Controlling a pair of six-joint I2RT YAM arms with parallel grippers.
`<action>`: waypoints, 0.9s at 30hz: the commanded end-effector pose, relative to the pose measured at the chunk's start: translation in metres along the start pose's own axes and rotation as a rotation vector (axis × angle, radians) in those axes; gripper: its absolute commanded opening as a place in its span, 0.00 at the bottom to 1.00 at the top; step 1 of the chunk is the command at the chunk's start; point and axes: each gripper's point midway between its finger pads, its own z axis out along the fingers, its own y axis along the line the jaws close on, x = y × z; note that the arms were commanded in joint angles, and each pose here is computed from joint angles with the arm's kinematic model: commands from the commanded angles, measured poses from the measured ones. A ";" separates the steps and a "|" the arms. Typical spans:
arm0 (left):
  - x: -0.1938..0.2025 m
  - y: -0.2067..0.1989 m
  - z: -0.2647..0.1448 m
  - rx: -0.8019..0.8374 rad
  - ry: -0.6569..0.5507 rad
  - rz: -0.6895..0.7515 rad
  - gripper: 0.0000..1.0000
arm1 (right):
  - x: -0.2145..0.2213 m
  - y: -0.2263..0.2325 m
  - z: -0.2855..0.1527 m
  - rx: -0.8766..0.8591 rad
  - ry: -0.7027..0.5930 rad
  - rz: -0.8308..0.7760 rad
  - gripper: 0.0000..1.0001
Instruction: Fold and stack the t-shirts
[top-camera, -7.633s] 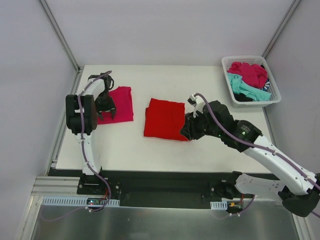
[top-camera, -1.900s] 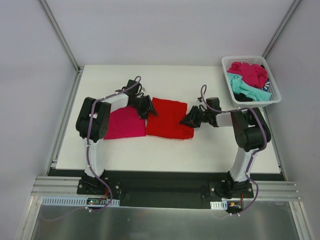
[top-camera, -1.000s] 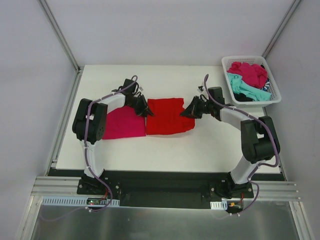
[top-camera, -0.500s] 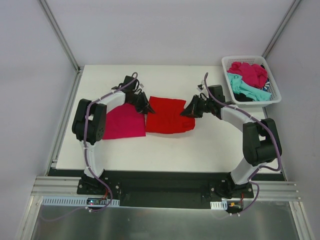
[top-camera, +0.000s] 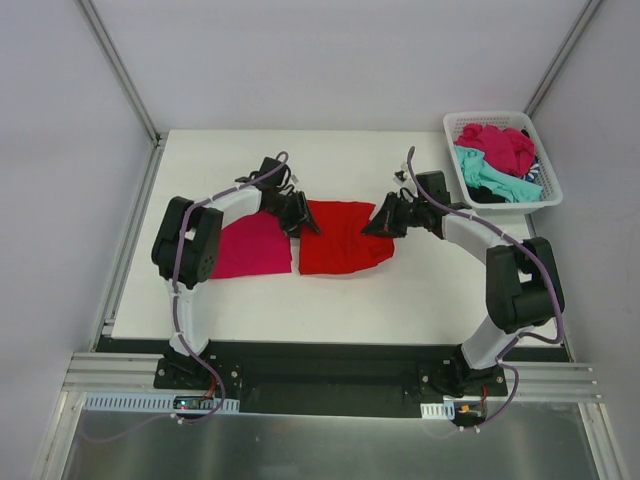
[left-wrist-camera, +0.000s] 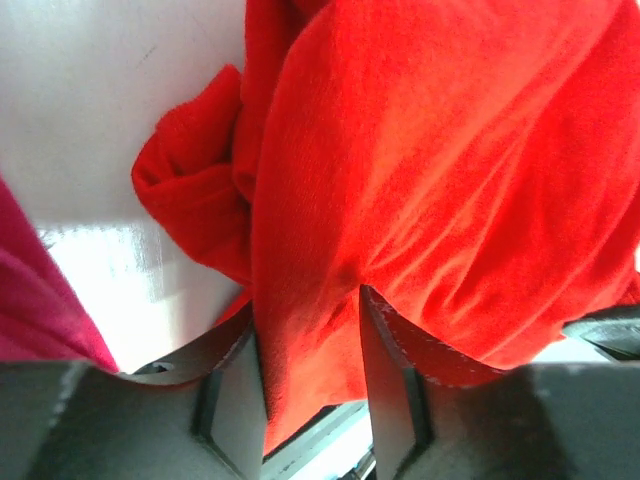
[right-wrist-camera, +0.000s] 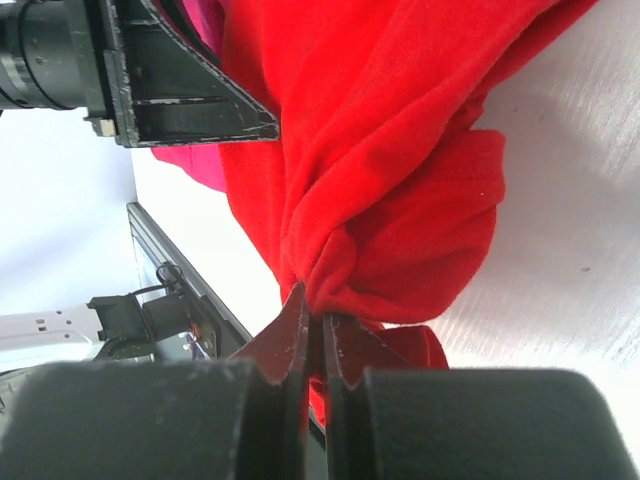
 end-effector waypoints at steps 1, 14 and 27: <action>-0.001 0.010 0.012 -0.058 -0.001 0.007 0.38 | -0.009 0.020 -0.016 -0.021 -0.039 -0.083 0.01; -0.004 0.058 -0.009 -0.320 -0.069 0.100 0.45 | -0.009 0.015 -0.021 -0.013 -0.038 -0.083 0.01; 0.021 0.072 0.003 -0.318 -0.044 0.058 0.48 | -0.012 0.017 -0.019 -0.021 -0.033 -0.080 0.01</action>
